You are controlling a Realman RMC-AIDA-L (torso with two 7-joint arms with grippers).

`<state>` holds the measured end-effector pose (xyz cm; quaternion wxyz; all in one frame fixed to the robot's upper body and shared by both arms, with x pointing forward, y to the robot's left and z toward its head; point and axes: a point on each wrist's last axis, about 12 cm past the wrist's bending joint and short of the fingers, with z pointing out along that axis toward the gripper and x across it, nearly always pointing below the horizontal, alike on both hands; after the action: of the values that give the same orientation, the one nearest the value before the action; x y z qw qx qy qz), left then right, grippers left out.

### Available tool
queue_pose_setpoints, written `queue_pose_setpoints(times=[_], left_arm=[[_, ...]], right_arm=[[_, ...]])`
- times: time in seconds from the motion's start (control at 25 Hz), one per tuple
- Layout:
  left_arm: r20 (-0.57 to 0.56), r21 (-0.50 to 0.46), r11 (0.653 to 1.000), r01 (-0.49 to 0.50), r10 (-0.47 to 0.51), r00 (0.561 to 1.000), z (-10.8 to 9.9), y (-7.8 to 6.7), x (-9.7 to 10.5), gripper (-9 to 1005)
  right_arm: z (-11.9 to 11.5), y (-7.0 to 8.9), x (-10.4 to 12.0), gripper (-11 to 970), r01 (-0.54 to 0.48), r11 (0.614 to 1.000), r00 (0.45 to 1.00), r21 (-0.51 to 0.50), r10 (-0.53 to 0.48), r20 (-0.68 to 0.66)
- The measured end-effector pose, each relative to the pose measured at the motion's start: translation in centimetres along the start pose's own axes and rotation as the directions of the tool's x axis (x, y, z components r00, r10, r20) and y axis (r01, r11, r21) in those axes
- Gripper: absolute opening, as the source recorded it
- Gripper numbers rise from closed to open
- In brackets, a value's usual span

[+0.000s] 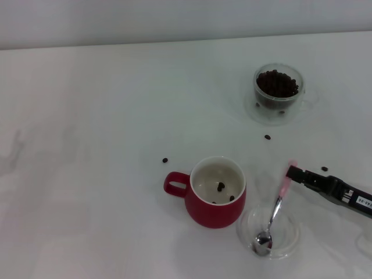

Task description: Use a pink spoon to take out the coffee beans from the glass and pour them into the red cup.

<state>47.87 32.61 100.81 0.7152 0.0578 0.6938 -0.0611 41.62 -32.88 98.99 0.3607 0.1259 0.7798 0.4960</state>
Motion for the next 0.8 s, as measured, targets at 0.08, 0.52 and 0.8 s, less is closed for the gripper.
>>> queue_pose_setpoints(times=[0.08, 0.52, 0.8], left_arm=[[-0.001, 0.000, 1.000, 0.000, 0.000, 1.000, 0.0, 0.0, 0.0, 744], [0.000, -0.002, 1.000, -0.001, 0.001, 1.000, 0.0, 0.1, 0.0, 744], [0.003, 0.000, 1.000, -0.009, 0.009, 1.000, 0.3, 0.2, -0.2, 744]], right_arm=[[-0.1, 0.0, -0.2, 212, 0.005, 1.000, 1.000, 0.001, -0.005, 0.004], [-1.1, -0.3, -1.8, 255, 0.033, 0.999, 0.999, 0.021, -0.033, 0.038], [-3.1, -0.8, -5.9, 256, 0.130, 0.986, 0.973, 0.103, -0.147, 0.176]])
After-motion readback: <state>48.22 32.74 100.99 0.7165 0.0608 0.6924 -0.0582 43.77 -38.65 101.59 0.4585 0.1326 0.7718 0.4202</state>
